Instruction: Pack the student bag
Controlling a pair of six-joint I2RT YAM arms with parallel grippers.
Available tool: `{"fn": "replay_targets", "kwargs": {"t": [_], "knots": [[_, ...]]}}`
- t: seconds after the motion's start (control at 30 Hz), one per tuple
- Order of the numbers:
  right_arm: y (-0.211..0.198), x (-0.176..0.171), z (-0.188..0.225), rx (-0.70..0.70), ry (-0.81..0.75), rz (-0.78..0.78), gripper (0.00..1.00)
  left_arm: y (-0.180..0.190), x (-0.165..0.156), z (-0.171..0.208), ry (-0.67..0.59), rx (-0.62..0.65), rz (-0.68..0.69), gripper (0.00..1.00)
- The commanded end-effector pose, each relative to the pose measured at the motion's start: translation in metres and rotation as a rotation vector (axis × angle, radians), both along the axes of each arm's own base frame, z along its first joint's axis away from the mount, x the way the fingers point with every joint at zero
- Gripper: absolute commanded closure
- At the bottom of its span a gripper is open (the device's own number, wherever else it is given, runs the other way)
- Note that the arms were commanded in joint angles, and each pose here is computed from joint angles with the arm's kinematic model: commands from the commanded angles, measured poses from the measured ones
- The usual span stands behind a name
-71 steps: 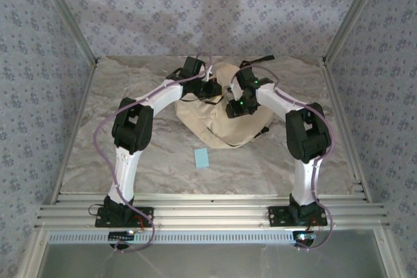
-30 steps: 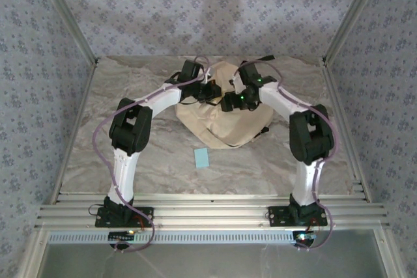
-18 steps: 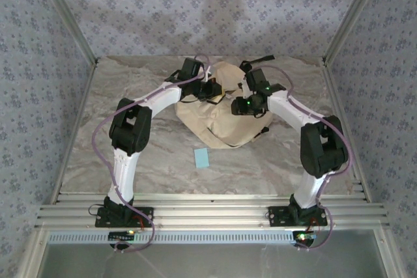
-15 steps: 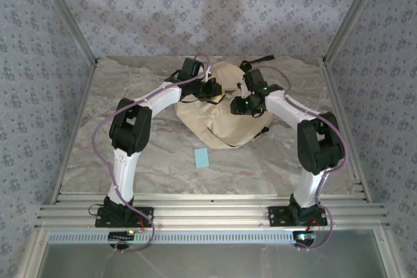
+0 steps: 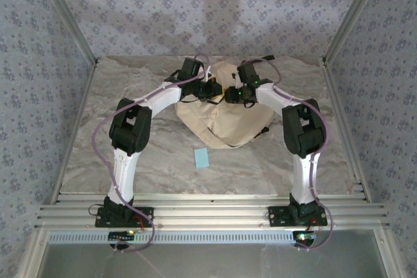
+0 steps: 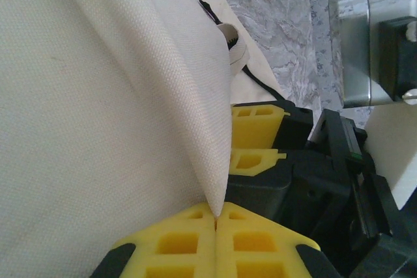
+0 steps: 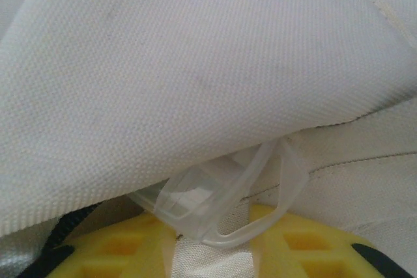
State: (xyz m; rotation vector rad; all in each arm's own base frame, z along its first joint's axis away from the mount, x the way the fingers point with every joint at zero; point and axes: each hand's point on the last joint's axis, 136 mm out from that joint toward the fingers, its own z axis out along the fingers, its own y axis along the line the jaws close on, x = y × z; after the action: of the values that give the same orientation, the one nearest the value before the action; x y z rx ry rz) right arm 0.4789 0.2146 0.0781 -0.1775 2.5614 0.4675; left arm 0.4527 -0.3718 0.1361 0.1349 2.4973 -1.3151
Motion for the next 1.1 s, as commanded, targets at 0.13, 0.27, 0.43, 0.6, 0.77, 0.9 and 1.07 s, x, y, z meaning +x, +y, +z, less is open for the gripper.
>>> {"fn": "replay_targets", "kwargs": {"t": [0.13, 0.27, 0.43, 0.6, 0.77, 0.9, 1.07], "knots": [[-0.036, -0.032, 0.046, 0.019, -0.060, -0.036, 0.55, -0.015, -0.008, 0.066, -0.085, -0.114, -0.065, 1.00], [-0.044, -0.026, 0.045, 0.033, -0.055, -0.059, 0.59, -0.015, -0.007, 0.072, -0.093, -0.121, -0.061, 1.00], [-0.035, -0.007, 0.033, 0.064, -0.046, -0.063, 0.67, -0.015, -0.010, 0.074, -0.088, -0.119, -0.062, 1.00], [-0.008, 0.009, 0.027, 0.166, -0.059, -0.050, 0.70, -0.019, -0.014, 0.073, -0.081, -0.124, -0.068, 1.00], [0.013, 0.034, 0.023, 0.271, -0.126, -0.090, 0.83, -0.025, -0.019, 0.076, -0.076, -0.135, -0.080, 1.00], [0.015, 0.052, 0.026, 0.333, -0.210, -0.134, 0.85, -0.027, -0.024, 0.075, -0.069, -0.143, -0.086, 1.00], [0.032, 0.042, 0.047, 0.512, -0.205, -0.049, 0.81, -0.022, -0.019, 0.068, -0.066, -0.131, -0.065, 1.00]]}}
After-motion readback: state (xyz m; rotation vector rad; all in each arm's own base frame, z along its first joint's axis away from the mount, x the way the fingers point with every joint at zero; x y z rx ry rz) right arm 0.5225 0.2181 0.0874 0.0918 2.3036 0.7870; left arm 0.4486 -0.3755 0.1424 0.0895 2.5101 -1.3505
